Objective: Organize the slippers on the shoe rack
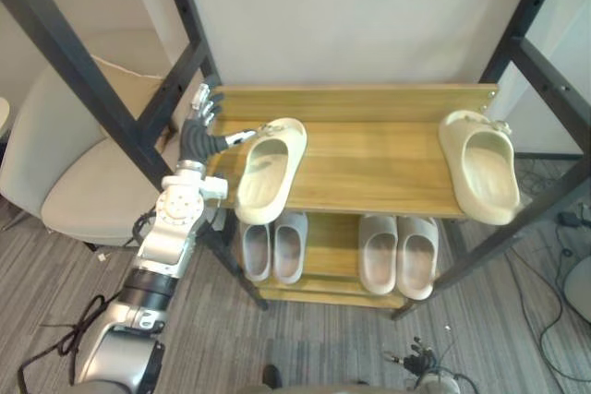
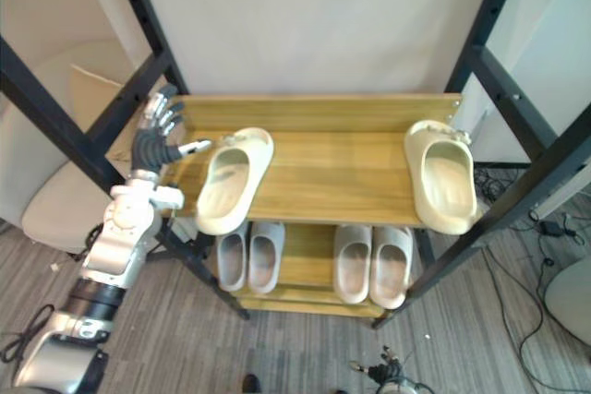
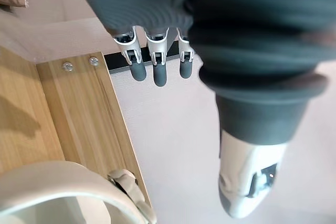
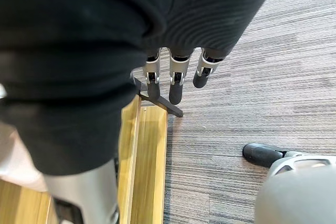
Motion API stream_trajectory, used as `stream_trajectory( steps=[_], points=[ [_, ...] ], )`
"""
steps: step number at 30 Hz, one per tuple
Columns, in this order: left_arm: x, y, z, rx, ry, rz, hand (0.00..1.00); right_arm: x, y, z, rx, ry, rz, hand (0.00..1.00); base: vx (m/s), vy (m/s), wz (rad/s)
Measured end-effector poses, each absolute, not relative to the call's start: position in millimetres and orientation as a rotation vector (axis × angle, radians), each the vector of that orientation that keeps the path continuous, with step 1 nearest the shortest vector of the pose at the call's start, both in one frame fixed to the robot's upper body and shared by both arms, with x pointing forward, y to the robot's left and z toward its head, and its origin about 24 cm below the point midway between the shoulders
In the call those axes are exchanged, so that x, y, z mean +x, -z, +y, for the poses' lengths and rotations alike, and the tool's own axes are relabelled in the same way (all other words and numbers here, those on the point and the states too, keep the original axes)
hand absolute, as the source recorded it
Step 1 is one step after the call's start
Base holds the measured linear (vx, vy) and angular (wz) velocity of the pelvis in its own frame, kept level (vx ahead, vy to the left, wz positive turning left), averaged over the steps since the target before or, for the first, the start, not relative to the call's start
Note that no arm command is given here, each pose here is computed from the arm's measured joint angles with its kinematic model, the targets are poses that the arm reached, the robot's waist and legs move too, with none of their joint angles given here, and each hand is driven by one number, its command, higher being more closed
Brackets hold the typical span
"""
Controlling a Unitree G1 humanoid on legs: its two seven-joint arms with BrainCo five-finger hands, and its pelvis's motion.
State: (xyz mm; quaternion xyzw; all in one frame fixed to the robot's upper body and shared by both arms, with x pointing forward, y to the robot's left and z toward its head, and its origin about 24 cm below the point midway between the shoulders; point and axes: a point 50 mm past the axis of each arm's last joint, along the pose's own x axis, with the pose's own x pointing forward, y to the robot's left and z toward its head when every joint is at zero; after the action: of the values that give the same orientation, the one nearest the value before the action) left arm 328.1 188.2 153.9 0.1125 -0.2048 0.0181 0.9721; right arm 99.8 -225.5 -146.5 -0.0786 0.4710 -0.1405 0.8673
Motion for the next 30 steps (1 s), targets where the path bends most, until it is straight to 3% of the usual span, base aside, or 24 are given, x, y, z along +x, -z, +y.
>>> stream_trajectory(
  steps=[30],
  points=[
    [358.3,-170.5,212.5,0.441,-0.11,-0.353,0.0,96.7,144.9,-233.7,-0.135,0.352,0.98,0.0,0.0,0.001,-0.03]
  ],
)
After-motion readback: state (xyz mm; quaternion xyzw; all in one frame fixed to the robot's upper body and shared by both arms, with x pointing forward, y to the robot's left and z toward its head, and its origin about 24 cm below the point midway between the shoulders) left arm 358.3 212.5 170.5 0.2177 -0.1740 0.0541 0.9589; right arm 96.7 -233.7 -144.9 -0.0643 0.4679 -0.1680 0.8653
